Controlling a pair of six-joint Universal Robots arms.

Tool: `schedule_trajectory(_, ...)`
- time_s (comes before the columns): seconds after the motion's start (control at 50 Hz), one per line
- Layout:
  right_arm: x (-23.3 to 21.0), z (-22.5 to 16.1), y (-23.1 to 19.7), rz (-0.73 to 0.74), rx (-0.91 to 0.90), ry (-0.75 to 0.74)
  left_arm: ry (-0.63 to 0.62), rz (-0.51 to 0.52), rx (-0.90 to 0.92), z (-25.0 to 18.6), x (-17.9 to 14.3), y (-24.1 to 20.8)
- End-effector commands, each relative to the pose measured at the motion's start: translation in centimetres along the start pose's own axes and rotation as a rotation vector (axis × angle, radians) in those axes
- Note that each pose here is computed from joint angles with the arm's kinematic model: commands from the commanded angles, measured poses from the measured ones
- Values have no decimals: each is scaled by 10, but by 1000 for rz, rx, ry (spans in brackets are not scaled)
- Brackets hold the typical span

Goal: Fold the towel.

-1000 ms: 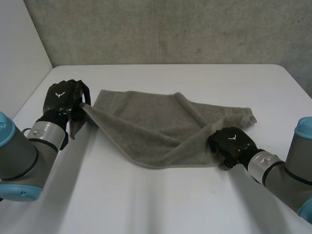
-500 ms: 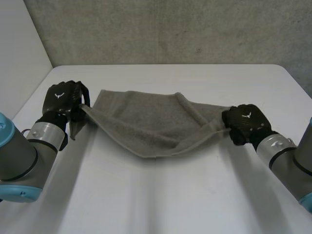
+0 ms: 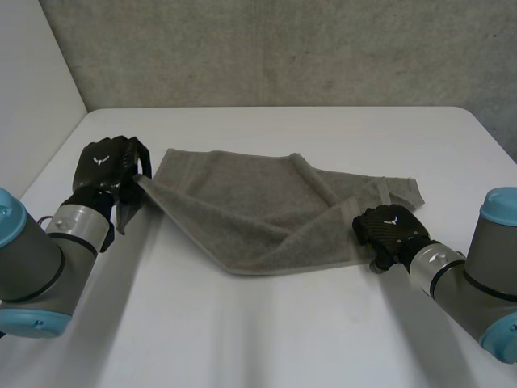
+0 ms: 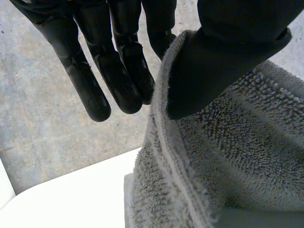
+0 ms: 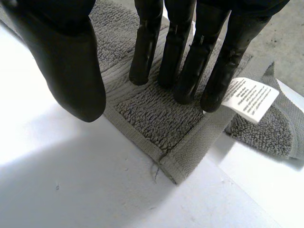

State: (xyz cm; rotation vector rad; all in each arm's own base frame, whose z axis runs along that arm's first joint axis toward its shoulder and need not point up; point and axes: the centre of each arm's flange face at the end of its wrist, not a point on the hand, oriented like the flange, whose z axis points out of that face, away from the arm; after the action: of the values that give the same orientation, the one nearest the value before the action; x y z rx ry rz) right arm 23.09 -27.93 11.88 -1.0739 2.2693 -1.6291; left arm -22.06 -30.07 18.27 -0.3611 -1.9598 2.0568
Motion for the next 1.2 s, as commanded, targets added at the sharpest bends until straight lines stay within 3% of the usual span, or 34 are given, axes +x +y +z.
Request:
schedule_trajectory(0.02, 0, 0, 2, 4, -4, -1, 0, 0, -2, 0, 0, 0)
schedule_trajectory(1.2, 6, 26, 10, -48, 54, 27, 3, -1, -5, -1, 1, 1)
